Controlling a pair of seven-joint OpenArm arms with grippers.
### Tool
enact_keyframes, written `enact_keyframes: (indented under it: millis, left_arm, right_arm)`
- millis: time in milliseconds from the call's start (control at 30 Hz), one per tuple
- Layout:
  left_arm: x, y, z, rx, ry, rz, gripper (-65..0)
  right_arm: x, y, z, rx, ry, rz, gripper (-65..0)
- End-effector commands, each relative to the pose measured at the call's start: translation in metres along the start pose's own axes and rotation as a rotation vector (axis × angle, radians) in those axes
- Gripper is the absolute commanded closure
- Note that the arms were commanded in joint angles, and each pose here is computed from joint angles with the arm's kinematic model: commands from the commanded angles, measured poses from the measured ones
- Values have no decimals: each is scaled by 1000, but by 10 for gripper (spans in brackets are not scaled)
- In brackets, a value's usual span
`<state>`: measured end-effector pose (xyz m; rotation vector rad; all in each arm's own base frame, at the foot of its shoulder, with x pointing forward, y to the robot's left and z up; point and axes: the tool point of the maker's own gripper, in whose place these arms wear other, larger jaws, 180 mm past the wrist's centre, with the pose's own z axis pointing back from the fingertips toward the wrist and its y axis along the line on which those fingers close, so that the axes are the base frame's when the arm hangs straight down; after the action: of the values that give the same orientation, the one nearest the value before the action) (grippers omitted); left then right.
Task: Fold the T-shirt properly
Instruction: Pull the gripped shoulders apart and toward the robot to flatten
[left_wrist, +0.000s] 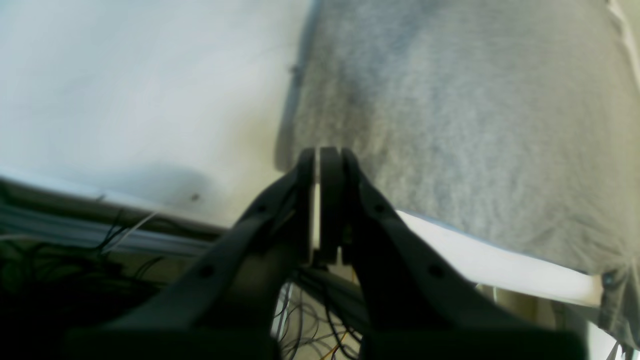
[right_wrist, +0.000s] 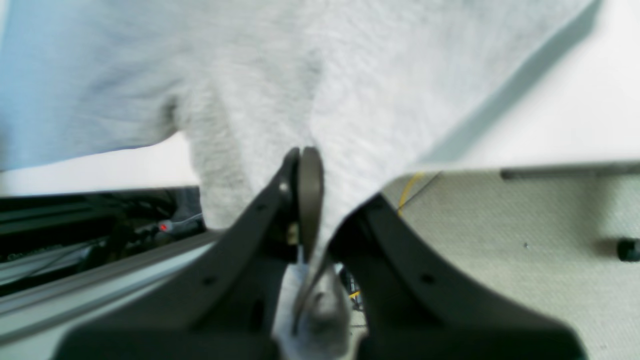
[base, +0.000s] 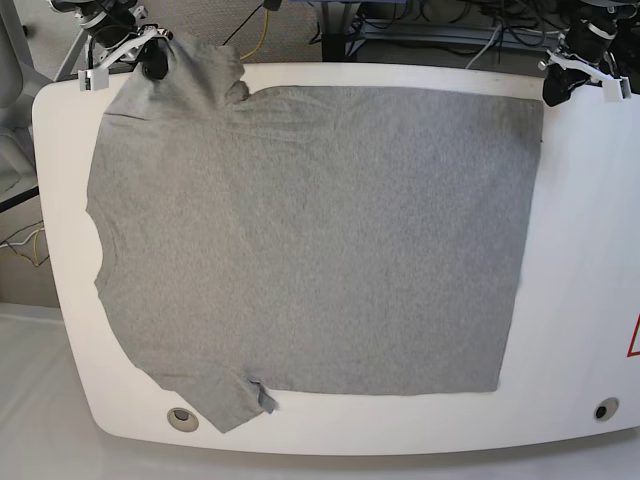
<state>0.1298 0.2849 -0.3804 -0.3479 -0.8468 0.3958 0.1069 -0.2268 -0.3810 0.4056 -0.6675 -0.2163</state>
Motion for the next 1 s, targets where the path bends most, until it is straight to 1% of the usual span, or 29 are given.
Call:
enact_keyframes:
  millis: [0,600,667,867,967]
  left_arm:
    - [13,-17,-6,-51,-37,-24,0]
    - [47,-40,-23,-110,-114,-64,0]
    - [45,-40,-27,-114,-102,-67,0]
    - [50,-44,-31,-125,-111,-72,0]
    - [48,-43,-30,-123,-102,-69,0]
  right_arm:
    - [25,16,-2,53,-78,31,0]
    - [71,21,-17,85,-193,60,0]
    - [75,20,-16,74,-204,74,0]
    - [83,20,-19,72,-219,85,0]
    - [81,19,-17,69,-215,83,0]
